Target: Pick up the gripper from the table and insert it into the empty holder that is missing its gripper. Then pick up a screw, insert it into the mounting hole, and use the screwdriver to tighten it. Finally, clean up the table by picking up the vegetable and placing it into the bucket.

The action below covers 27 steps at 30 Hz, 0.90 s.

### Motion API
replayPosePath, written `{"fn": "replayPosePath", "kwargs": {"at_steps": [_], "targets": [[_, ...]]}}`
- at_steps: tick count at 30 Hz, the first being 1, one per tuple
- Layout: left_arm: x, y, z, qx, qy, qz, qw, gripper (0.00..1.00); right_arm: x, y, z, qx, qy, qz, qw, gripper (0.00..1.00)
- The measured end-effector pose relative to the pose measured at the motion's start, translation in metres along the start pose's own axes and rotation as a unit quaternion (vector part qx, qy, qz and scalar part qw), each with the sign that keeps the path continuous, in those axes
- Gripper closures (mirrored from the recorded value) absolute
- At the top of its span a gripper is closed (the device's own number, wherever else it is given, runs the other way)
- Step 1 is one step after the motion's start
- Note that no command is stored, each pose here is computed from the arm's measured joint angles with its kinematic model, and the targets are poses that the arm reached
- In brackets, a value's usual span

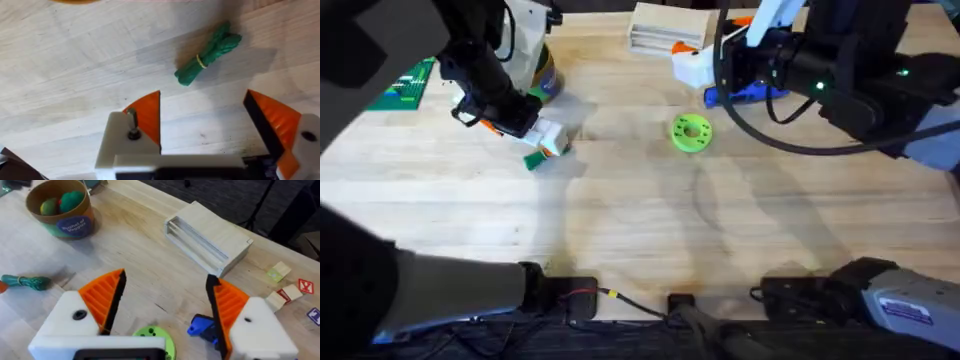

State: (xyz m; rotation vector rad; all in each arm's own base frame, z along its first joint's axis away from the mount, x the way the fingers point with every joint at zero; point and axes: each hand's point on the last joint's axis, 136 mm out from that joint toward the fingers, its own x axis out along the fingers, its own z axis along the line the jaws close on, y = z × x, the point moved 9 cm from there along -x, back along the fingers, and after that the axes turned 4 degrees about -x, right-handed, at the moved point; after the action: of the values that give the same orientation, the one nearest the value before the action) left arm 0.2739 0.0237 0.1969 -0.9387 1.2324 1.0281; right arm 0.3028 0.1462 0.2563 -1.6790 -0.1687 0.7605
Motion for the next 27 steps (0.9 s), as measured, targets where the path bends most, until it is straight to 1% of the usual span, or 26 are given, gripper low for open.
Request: {"fn": "replayPosePath", "kwargs": {"at_steps": [4, 7, 10, 13, 25, 26, 27], "targets": [[0.018, -0.007, 0.000, 0.021, 0.012, 0.025, 0.999, 0.006, 0.000, 0.000, 0.000, 0.000, 0.000, 0.000, 1.000, 0.010], [0.030, -0.012, 0.000, 0.029, 0.021, 0.035, 0.999, 0.006, 0.000, 0.000, 0.000, 0.000, 0.000, 0.000, 1.000, 0.010], [0.040, -0.017, 0.000, 0.033, 0.026, 0.034, 0.999, 0.006, 0.000, 0.000, 0.000, 0.000, 0.000, 0.000, 1.000, 0.012], [0.049, -0.021, 0.000, 0.034, 0.022, 0.020, 0.999, 0.004, 0.000, 0.000, 0.000, 0.000, 0.000, 0.000, 1.000, 0.010], [0.074, -0.011, -0.006, 0.036, 0.025, 0.022, 0.999, 0.008, 0.000, 0.000, 0.000, 0.000, 0.000, 0.000, 1.000, 0.011], [0.074, -0.011, -0.007, 0.035, 0.028, 0.022, 0.999, 0.055, 0.000, 0.000, 0.000, 0.000, 0.000, 0.000, 1.000, 0.011], [0.074, -0.011, -0.007, 0.037, 0.030, 0.020, 0.999, 0.135, 0.000, 0.000, 0.000, 0.000, 0.000, 0.000, 1.000, 0.011]]}}
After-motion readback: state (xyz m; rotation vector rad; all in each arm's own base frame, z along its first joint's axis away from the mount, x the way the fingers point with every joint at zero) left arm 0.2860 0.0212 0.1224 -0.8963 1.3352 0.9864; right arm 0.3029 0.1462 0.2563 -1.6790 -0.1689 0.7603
